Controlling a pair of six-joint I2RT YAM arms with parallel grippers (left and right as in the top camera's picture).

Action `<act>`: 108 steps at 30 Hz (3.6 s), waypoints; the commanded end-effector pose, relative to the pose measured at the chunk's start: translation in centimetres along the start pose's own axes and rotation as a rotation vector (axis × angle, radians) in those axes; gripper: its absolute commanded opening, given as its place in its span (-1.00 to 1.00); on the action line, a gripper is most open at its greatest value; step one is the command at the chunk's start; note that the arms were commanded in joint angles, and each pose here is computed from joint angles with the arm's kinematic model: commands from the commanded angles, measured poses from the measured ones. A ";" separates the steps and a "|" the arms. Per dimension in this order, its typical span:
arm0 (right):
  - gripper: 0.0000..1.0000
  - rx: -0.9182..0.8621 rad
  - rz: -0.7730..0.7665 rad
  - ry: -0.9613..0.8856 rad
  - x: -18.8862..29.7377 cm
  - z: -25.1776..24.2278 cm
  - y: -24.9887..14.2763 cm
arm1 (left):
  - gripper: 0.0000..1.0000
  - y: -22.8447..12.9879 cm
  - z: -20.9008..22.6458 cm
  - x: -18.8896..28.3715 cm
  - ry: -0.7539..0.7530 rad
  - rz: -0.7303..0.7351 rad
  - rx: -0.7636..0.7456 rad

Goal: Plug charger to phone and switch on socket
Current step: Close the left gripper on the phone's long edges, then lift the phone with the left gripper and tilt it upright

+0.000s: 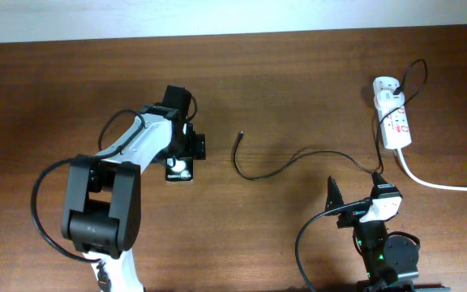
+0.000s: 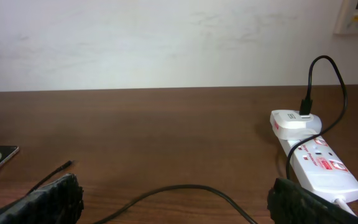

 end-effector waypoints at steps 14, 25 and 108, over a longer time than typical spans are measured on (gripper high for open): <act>0.97 -0.004 0.002 0.005 0.0 0.0 -0.2 | 0.55 -1.8 0.8 -1.4 0.050 0.079 0.006; 0.97 -0.004 0.002 0.005 0.0 0.0 -0.2 | 0.54 0.1 0.0 1.6 0.043 0.065 0.007; 0.97 -0.004 0.002 0.005 0.0 0.0 -0.2 | 0.31 2.1 -5.2 7.1 -0.352 0.137 0.003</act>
Point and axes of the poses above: each gripper's point midway between its finger pads, its own x axis back along the fingers, its own z axis along the line the jaws close on, y = z × x, the point moved 7 cm from there along x, back along the fingers, and after that the axes turned 12 degrees about x, right-handed, at the moved point
